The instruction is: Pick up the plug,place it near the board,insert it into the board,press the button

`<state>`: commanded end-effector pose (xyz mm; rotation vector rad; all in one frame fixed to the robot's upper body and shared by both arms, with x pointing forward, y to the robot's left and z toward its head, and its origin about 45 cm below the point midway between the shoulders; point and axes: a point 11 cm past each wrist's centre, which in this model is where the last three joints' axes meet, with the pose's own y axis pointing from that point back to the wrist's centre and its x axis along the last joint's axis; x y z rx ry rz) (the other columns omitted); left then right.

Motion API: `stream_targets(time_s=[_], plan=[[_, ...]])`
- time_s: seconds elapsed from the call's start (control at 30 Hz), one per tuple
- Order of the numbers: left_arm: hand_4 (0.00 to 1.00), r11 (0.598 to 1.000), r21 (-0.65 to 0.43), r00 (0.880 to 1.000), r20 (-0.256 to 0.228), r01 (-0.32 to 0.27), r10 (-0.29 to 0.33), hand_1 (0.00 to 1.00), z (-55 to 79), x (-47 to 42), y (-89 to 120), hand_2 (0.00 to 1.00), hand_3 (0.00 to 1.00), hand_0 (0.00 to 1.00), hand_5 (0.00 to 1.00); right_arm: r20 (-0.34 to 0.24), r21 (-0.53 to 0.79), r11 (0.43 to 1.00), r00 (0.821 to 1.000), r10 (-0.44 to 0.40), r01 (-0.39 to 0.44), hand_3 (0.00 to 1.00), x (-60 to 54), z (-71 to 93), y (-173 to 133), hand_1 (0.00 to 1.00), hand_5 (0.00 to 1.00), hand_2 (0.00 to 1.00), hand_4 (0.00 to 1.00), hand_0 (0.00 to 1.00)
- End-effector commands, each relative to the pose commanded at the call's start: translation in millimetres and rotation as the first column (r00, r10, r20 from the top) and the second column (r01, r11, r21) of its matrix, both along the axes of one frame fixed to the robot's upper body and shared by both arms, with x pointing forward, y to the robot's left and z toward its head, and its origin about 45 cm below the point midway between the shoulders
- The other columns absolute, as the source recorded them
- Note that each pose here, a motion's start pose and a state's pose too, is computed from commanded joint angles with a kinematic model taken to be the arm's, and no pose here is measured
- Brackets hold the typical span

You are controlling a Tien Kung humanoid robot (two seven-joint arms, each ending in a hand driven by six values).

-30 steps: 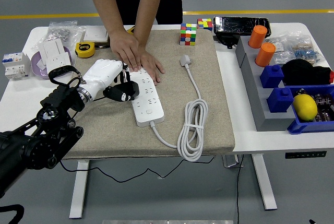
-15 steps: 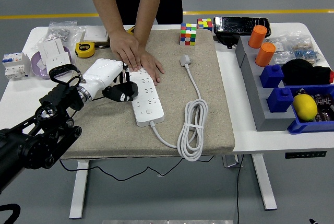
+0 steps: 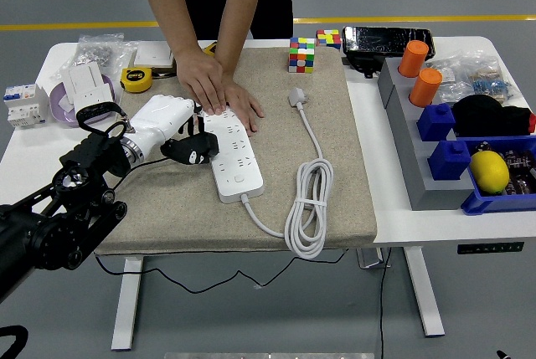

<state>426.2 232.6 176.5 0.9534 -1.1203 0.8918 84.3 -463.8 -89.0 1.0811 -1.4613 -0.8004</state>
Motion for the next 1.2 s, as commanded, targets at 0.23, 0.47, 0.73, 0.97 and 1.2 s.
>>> stream_targets(time_s=[0.23,0.47,0.73,0.97,1.2], plan=[[0.571,1.0,0.011,1.0,-0.002,0.001,-0.001,0.356,0.1,0.8,1.3,0.315,0.38,0.427,0.002,-0.002,-0.001,1.0,1.0,0.001,-0.001,0.797,0.2,0.2,-0.4,0.776,0.931,0.767,0.998,0.833],[0.572,1.0,0.019,1.0,-0.012,-0.001,0.001,0.356,-4.1,0.5,1.2,0.315,0.38,0.428,0.002,-0.004,-0.002,1.0,1.0,0.004,-0.004,0.797,-0.7,0.1,-0.6,0.777,0.931,0.767,0.998,0.833],[0.573,1.0,0.025,1.0,-0.014,0.008,-0.008,0.356,-5.5,0.6,-3.2,0.315,0.379,0.428,0.002,-0.008,-0.004,1.0,1.0,0.005,-0.005,0.797,-2.2,0.4,-1.9,0.776,0.93,0.767,0.998,0.833],[0.574,0.999,0.036,1.0,-0.015,0.017,-0.016,0.357,-5.4,1.4,-5.1,0.315,0.379,0.428,0.002,-0.007,-0.005,1.0,1.0,0.006,-0.006,0.797,-1.4,0.6,-2.1,0.777,0.931,0.767,0.998,0.833],[0.575,0.998,0.049,1.0,-0.014,0.027,-0.026,0.357,-3.3,3.9,-7.3,0.315,0.38,0.429,0.002,-0.003,-0.005,1.0,1.0,0.005,-0.005,0.796,0.0,1.0,-2.4,0.777,0.93,0.767,0.998,0.833]])
